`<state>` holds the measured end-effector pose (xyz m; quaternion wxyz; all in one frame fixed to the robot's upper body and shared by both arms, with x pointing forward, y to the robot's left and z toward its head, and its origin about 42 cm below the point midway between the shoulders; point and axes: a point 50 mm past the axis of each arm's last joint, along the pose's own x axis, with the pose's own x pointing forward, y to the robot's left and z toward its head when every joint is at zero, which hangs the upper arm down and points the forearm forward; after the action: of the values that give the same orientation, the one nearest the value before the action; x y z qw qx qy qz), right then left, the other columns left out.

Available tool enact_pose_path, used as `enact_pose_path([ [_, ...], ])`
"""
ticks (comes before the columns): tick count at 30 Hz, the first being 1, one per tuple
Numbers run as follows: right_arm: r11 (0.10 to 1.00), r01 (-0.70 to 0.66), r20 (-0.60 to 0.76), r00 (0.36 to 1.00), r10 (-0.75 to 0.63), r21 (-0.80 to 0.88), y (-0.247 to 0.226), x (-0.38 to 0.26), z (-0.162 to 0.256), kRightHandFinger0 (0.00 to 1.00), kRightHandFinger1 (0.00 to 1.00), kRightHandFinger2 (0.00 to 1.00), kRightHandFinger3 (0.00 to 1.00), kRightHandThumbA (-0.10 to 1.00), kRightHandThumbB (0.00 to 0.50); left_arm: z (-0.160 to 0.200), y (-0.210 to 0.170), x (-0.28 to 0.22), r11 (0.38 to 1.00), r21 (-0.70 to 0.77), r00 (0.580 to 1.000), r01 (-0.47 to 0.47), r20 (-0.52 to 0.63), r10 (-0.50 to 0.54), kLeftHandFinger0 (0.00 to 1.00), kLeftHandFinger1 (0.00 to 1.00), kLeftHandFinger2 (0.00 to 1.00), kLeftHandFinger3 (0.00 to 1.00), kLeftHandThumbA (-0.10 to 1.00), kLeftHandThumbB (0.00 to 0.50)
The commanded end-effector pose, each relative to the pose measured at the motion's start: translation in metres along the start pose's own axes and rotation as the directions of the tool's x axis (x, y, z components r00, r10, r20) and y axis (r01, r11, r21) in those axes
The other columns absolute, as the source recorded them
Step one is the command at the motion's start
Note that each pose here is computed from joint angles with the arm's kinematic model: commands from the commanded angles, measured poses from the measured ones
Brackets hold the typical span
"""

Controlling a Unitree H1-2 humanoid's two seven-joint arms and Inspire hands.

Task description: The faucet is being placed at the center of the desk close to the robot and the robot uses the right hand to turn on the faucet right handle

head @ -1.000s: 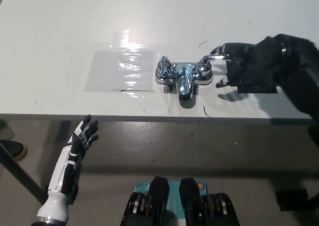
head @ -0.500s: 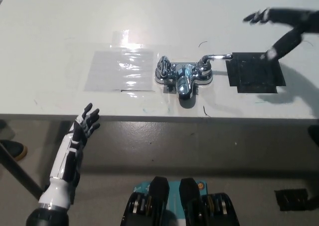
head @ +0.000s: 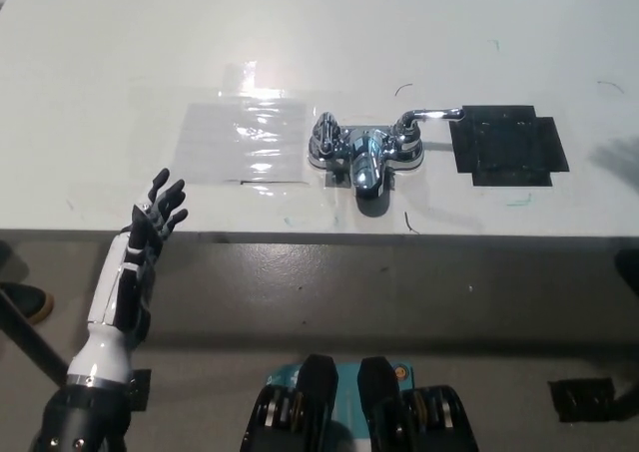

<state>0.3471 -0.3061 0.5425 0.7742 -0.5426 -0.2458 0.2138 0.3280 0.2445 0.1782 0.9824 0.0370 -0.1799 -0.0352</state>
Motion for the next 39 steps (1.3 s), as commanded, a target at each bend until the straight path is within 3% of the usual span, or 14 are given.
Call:
enact_pose_path([
  [1, 0.822, 0.416, 0.312, 0.781, -0.542, 0.388, 0.053, -0.092, 0.057, 1.00, 1.00, 1.00, 1.00, 1.00, 0.376, 0.028, 0.010, 0.024, 1.000, -0.005, 0.991, 0.002, 0.131, -0.001, 1.00, 1.00, 1.00, 1.00, 1.00, 0.232],
  [3, 0.768, 0.407, 0.285, 0.759, -0.586, 0.495, 0.082, -0.097, 0.051, 1.00, 1.00, 1.00, 1.00, 1.00, 0.345, 0.028, 0.009, 0.024, 1.000, -0.004, 0.992, 0.003, 0.130, -0.002, 1.00, 1.00, 1.00, 1.00, 1.00, 0.233],
  [7, 0.672, 0.423, 0.215, 0.727, -0.652, 0.607, 0.128, -0.101, 0.046, 1.00, 1.00, 1.00, 1.00, 1.00, 0.354, 0.030, 0.008, 0.025, 1.000, -0.003, 0.991, 0.013, 0.130, -0.012, 1.00, 1.00, 1.00, 1.00, 1.00, 0.213],
  [12, 0.568, 0.435, 0.083, 0.740, -0.668, 0.698, 0.180, -0.100, 0.040, 1.00, 1.00, 1.00, 1.00, 1.00, 0.322, 0.030, 0.007, 0.021, 1.000, 0.003, 0.993, 0.019, 0.119, -0.019, 1.00, 1.00, 1.00, 1.00, 1.00, 0.216],
  [13, 0.550, 0.433, 0.063, 0.743, -0.666, 0.714, 0.192, -0.097, 0.037, 1.00, 1.00, 1.00, 1.00, 1.00, 0.281, 0.030, 0.008, 0.021, 1.000, 0.004, 0.993, 0.020, 0.119, -0.020, 1.00, 1.00, 1.00, 1.00, 1.00, 0.211],
  [15, 0.538, 0.440, 0.042, 0.745, -0.665, 0.719, 0.202, -0.095, 0.034, 1.00, 1.00, 1.00, 1.00, 1.00, 0.263, 0.030, 0.007, 0.020, 1.000, -0.001, 0.993, 0.024, 0.119, -0.023, 1.00, 1.00, 1.00, 1.00, 1.00, 0.211],
  [16, 0.500, 0.441, -0.028, 0.769, -0.638, 0.745, 0.223, -0.089, 0.025, 1.00, 1.00, 1.00, 1.00, 1.00, 0.284, 0.030, 0.006, 0.019, 1.000, -0.008, 0.993, 0.025, 0.116, -0.024, 1.00, 1.00, 1.00, 1.00, 1.00, 0.208],
  [22, 0.436, 0.482, -0.169, 0.795, -0.583, 0.760, 0.283, -0.069, 0.001, 1.00, 1.00, 1.00, 1.00, 1.00, 0.266, 0.027, 0.007, 0.008, 0.999, -0.002, 0.995, 0.038, 0.096, -0.038, 1.00, 1.00, 1.00, 1.00, 1.00, 0.186],
  [24, 0.423, 0.516, -0.229, 0.793, -0.564, 0.744, 0.310, -0.062, -0.010, 1.00, 1.00, 1.00, 1.00, 1.00, 0.190, 0.026, 0.008, 0.003, 0.999, 0.011, 0.995, 0.042, 0.088, -0.043, 1.00, 1.00, 1.00, 1.00, 1.00, 0.193],
  [28, 0.400, 0.537, -0.289, 0.796, -0.531, 0.743, 0.339, -0.063, -0.019, 1.00, 1.00, 1.00, 1.00, 1.00, 0.142, 0.024, 0.006, -0.003, 0.999, 0.000, 0.996, 0.045, 0.075, -0.045, 1.00, 1.00, 1.00, 1.00, 1.00, 0.167],
  [31, 0.358, 0.537, -0.329, 0.801, -0.500, 0.764, 0.364, -0.064, -0.018, 1.00, 1.00, 1.00, 1.00, 1.00, 0.068, 0.021, 0.007, -0.009, 0.999, 0.003, 0.997, 0.049, 0.065, -0.049, 1.00, 1.00, 1.00, 1.00, 1.00, 0.172],
  [33, 0.354, 0.547, -0.359, 0.804, -0.473, 0.759, 0.375, -0.067, -0.018, 1.00, 1.00, 1.00, 1.00, 1.00, 0.072, 0.020, 0.007, -0.013, 0.999, 0.006, 0.998, 0.048, 0.051, -0.048, 1.00, 1.00, 1.00, 1.00, 1.00, 0.183],
  [35, 0.352, 0.555, -0.388, 0.808, -0.443, 0.753, 0.384, -0.071, -0.018, 1.00, 1.00, 1.00, 1.00, 1.00, 0.111, 0.018, 0.006, -0.018, 0.999, 0.009, 0.998, 0.049, 0.047, -0.050, 1.00, 1.00, 1.00, 1.00, 1.00, 0.180],
  [39, 0.377, 0.548, -0.390, 0.820, -0.418, 0.747, 0.396, -0.077, -0.017, 1.00, 1.00, 1.00, 1.00, 1.00, 0.066, 0.015, 0.006, -0.028, 0.999, 0.007, 0.998, 0.054, 0.024, -0.054, 1.00, 1.00, 1.00, 1.00, 1.00, 0.185],
])
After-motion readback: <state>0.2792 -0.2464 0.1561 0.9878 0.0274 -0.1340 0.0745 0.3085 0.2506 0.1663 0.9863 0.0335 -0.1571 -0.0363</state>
